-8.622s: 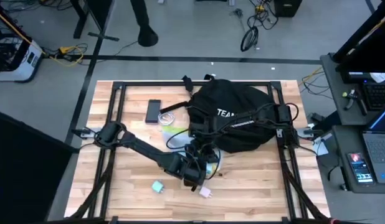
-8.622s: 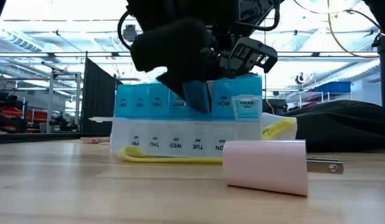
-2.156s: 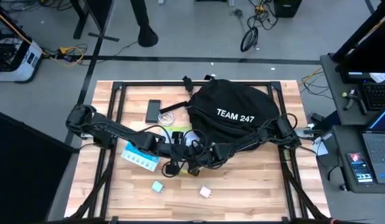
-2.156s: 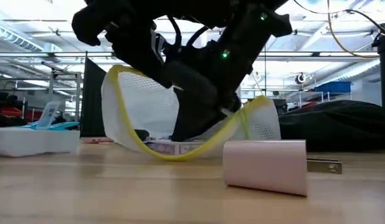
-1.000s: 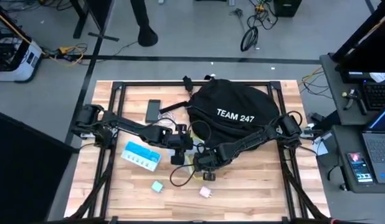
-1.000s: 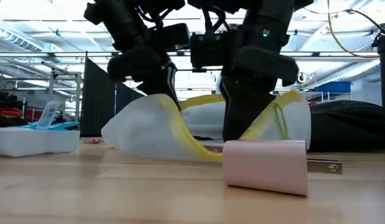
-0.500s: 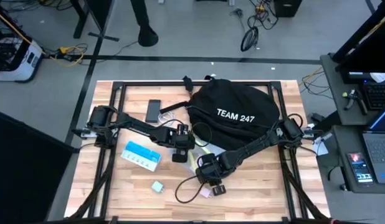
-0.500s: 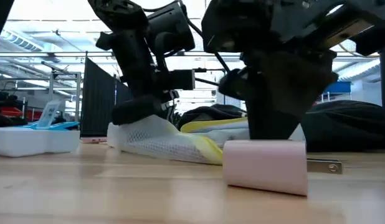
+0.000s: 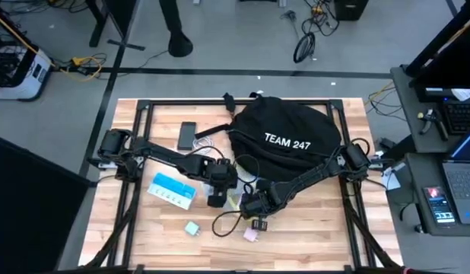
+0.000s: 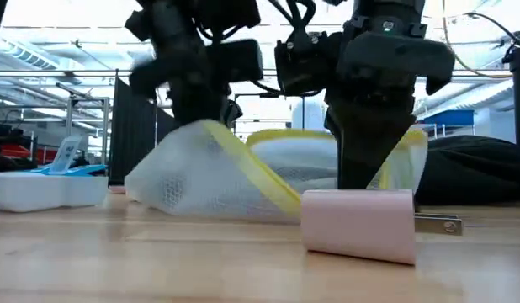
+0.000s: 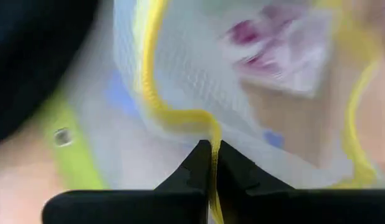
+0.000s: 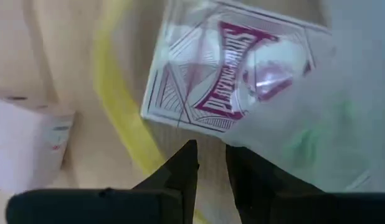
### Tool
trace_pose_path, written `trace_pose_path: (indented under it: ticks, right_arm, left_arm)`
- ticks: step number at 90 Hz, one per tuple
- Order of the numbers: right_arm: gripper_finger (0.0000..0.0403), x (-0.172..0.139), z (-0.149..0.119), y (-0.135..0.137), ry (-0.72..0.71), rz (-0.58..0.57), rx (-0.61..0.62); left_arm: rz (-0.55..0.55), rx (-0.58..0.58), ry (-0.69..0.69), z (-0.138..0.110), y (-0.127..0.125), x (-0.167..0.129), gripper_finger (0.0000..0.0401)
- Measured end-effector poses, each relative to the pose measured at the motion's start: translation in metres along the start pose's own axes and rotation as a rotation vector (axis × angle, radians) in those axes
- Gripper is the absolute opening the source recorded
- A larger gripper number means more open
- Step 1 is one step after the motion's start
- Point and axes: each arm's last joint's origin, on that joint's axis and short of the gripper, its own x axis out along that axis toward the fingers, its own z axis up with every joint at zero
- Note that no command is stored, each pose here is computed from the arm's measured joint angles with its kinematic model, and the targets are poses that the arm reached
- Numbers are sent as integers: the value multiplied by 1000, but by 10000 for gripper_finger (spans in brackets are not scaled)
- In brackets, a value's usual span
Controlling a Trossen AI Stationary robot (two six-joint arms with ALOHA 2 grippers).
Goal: Unpack backpack
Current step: Remove the game card from the green zip bag
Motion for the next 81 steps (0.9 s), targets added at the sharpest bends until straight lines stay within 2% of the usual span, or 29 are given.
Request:
trace_pose_path:
  ticks: [6, 22, 33, 42, 53, 81]
  right_arm:
    - [70, 0, 0, 0, -5, -8, 13]
    - [70, 0, -1, 0, -5, -19, 50]
    - [70, 0, -1, 0, -4, -20, 65]
    - [70, 0, -2, 1, -2, -20, 63]
    - [70, 0, -2, 1, -2, -21, 62]
    - [71, 1, -6, -2, 31, -69, 27]
  left_arm:
    - [-70, -14, -20, 2, 2, -1, 8]
    - [-165, -44, -43, 4, 4, -2, 51]
    - [-179, -22, -59, 8, 1, -7, 84]
    - [-178, 49, -113, 18, -4, -14, 102]
    - [-159, 132, -138, 21, -9, -19, 106]
    - [-162, 185, -159, 23, -17, -20, 106]
